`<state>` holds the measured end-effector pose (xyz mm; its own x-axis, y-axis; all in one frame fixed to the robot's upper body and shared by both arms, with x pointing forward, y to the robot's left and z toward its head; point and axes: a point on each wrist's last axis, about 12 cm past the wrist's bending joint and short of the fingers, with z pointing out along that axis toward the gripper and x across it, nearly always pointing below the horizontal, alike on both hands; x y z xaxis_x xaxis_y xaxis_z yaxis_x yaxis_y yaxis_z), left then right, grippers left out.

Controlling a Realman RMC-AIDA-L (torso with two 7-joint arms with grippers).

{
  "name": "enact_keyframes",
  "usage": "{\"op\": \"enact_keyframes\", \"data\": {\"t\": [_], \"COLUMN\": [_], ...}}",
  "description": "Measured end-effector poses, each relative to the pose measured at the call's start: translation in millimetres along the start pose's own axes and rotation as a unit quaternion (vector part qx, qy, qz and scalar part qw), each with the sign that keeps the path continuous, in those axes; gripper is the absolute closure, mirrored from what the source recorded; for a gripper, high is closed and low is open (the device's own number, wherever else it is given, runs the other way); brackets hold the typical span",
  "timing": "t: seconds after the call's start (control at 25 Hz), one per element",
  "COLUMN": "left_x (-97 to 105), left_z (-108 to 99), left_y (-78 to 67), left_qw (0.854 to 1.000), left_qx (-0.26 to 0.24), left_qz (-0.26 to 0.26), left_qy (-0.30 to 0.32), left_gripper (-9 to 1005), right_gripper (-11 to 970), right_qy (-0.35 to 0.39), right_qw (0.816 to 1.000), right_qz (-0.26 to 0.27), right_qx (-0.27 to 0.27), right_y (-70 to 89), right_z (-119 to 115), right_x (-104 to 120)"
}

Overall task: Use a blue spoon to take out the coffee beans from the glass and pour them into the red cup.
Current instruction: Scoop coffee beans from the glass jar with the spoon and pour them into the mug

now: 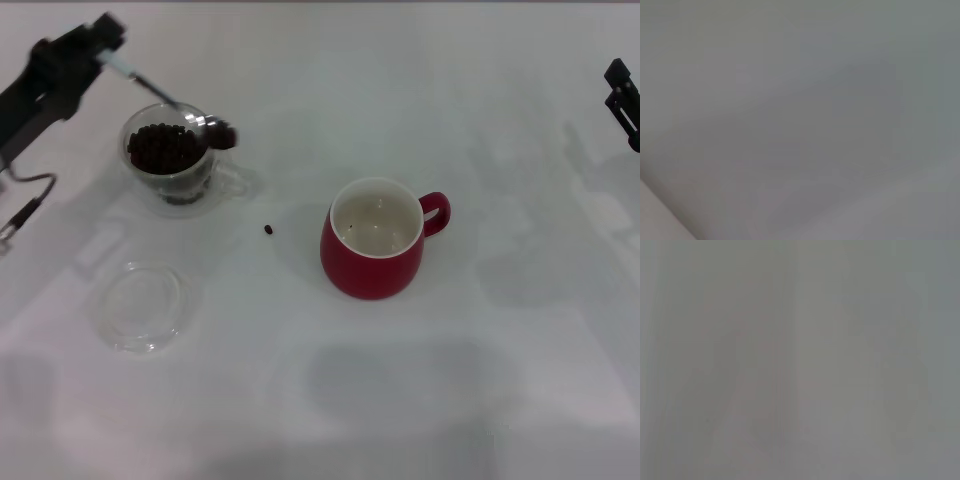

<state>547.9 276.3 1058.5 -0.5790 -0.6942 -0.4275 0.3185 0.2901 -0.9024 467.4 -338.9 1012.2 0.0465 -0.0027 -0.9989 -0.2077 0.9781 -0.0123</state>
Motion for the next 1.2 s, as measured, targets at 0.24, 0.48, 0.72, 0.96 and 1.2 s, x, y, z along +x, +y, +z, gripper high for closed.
{"op": "enact_keyframes", "data": {"t": [0.24, 0.48, 0.72, 0.96, 1.2], "left_x": [2.5, 3.9, 15.9, 22.0, 16.7], "left_z": [38.5, 82.2, 122.4, 142.9, 136.2], "left_y": [-18.7, -40.5, -60.2, -76.6, -73.9], "left_qw": [0.996, 0.982, 0.949, 0.918, 0.913], "left_qx": [0.039, 0.061, 0.075, 0.109, 0.117], "left_qz": [0.023, 0.082, 0.181, 0.253, 0.276], "left_qy": [0.071, 0.159, 0.249, 0.286, 0.276], "left_gripper": [863, 863, 862, 864, 863], "right_gripper": [245, 246, 246, 246, 246], "right_qy": [0.001, 0.003, 0.008, 0.014, 0.017], "right_qw": [1.0, 1.0, 1.0, 1.0, 1.0], "right_qz": [0.0, 0.001, 0.002, 0.003, 0.005], "right_qx": [-0.003, -0.005, -0.006, -0.005, -0.006], "right_y": [0.8, 1.4, 2.1, 2.2, 2.8], "right_z": [-0.7, -1.9, -5.1, -8.4, -10.9], "right_x": [0.4, 1.1, 3.0, 5.0, 6.2]}}
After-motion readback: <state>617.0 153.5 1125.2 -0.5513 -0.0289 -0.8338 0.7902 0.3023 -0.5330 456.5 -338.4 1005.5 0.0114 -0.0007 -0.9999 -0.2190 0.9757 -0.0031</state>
